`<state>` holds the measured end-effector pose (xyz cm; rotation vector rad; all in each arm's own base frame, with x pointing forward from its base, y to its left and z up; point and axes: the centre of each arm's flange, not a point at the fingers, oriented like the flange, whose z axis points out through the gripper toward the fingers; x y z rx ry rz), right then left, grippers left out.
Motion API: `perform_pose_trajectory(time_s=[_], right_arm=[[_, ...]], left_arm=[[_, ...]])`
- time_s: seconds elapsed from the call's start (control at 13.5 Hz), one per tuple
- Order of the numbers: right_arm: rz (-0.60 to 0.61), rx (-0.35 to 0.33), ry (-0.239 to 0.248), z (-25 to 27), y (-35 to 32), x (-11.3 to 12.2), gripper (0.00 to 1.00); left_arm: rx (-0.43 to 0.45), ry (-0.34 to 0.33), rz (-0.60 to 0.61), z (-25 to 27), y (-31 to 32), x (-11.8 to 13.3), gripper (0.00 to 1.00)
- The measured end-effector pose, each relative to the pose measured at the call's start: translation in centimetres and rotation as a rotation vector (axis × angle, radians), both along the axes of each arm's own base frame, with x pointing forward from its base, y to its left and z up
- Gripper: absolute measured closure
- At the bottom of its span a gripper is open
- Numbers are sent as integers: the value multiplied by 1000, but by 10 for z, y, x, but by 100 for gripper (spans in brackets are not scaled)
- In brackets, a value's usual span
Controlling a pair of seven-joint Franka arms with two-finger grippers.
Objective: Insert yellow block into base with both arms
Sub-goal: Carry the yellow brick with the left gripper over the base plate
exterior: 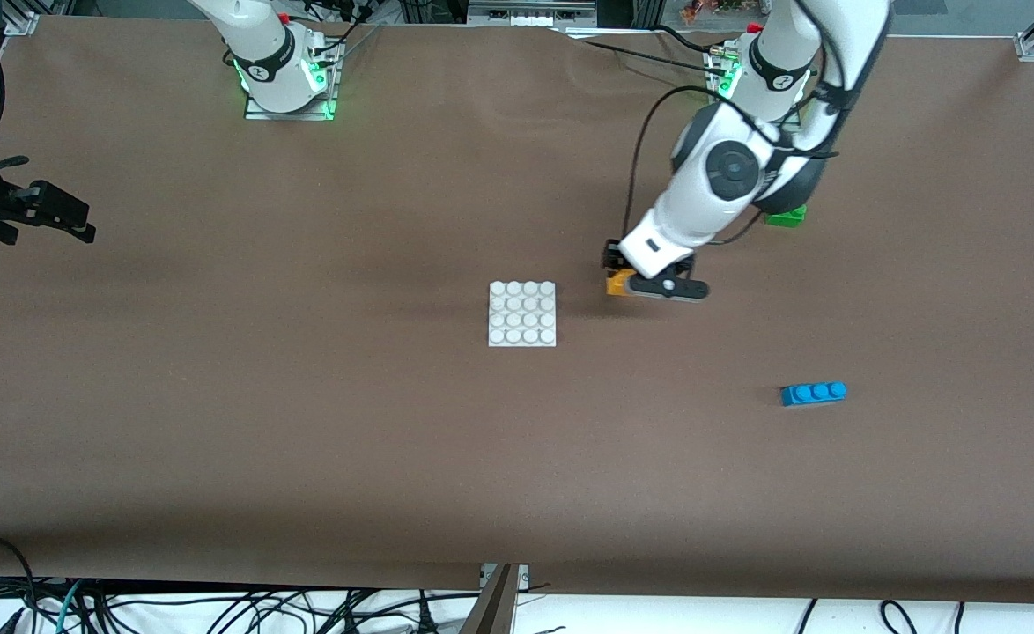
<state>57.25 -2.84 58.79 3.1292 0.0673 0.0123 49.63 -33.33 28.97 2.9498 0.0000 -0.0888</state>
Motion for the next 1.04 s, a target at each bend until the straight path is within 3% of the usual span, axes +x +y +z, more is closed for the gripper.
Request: perform_pose_trajectory(time_s=[0.37,1.04], right_arm=[[0,0,1,0,0,0,0],[0,0,2,-1,0,1,0]], left_arm=[[-20,51,22,-28,-89,-3,32],[-15,44,3,-50,-130,13,32]])
